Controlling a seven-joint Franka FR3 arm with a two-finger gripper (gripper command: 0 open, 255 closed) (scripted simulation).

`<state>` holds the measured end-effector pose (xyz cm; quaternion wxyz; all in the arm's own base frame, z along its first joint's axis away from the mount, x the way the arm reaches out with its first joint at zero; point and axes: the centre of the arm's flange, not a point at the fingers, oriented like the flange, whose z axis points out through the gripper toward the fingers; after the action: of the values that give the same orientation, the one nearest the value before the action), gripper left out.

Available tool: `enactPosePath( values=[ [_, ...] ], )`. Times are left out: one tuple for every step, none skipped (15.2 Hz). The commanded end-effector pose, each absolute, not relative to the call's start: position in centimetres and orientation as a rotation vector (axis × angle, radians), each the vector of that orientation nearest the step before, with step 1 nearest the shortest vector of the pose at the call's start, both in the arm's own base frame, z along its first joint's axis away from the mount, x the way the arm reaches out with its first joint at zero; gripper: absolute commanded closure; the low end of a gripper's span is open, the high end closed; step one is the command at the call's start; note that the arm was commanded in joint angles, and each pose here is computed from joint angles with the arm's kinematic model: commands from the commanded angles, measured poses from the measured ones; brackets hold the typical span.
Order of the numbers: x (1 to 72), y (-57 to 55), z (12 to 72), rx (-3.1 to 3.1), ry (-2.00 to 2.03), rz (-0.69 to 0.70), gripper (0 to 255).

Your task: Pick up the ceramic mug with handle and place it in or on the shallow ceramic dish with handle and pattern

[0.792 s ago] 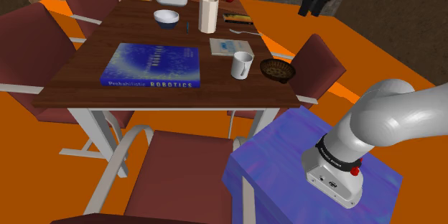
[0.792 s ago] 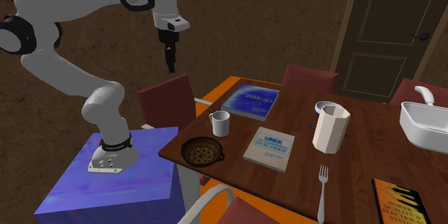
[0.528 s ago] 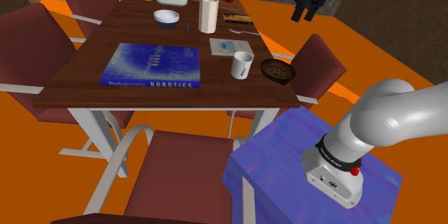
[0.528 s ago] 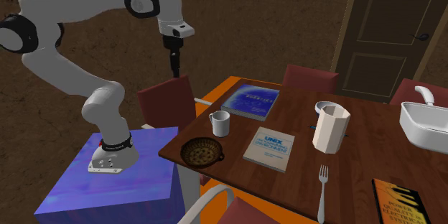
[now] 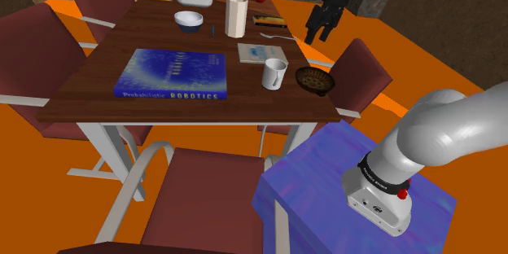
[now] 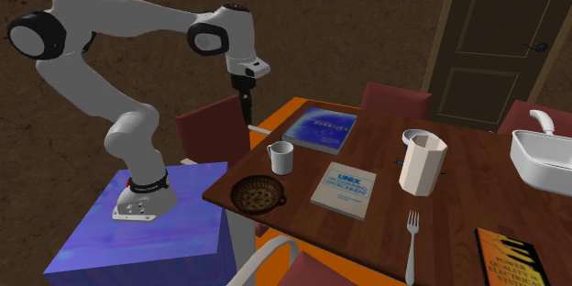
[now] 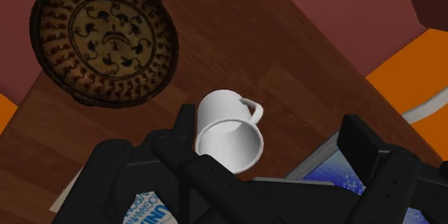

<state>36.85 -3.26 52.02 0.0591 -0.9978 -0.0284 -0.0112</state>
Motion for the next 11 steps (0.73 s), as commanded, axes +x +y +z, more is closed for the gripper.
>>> enactPosePath(
  values=[
    [38.6, -3.7, 50.3, -3.028, -0.096, -0.05, 0],
    [39.4, -3.8, 49.3, -3.03, -0.101, -0.055, 0],
    [40.2, -4.0, 48.3, -3.032, -0.106, -0.061, 0],
    [41.0, -4.2, 47.4, -3.035, -0.111, -0.066, 0],
    [41.8, -4.4, 46.4, -3.037, -0.116, -0.072, 0],
    [42.6, -4.6, 45.4, -3.04, -0.121, -0.078, 0],
    [43.4, -4.8, 44.4, -3.042, -0.126, -0.083, 0],
    [44.2, -4.9, 43.5, -3.044, -0.131, -0.089, 0],
    [45.0, -5.1, 42.5, -3.046, -0.136, -0.095, 0],
    [45.8, -5.3, 41.6, -3.049, -0.141, -0.101, 0],
    [46.7, -5.5, 40.6, -3.051, -0.147, -0.106, 0]
  ],
)
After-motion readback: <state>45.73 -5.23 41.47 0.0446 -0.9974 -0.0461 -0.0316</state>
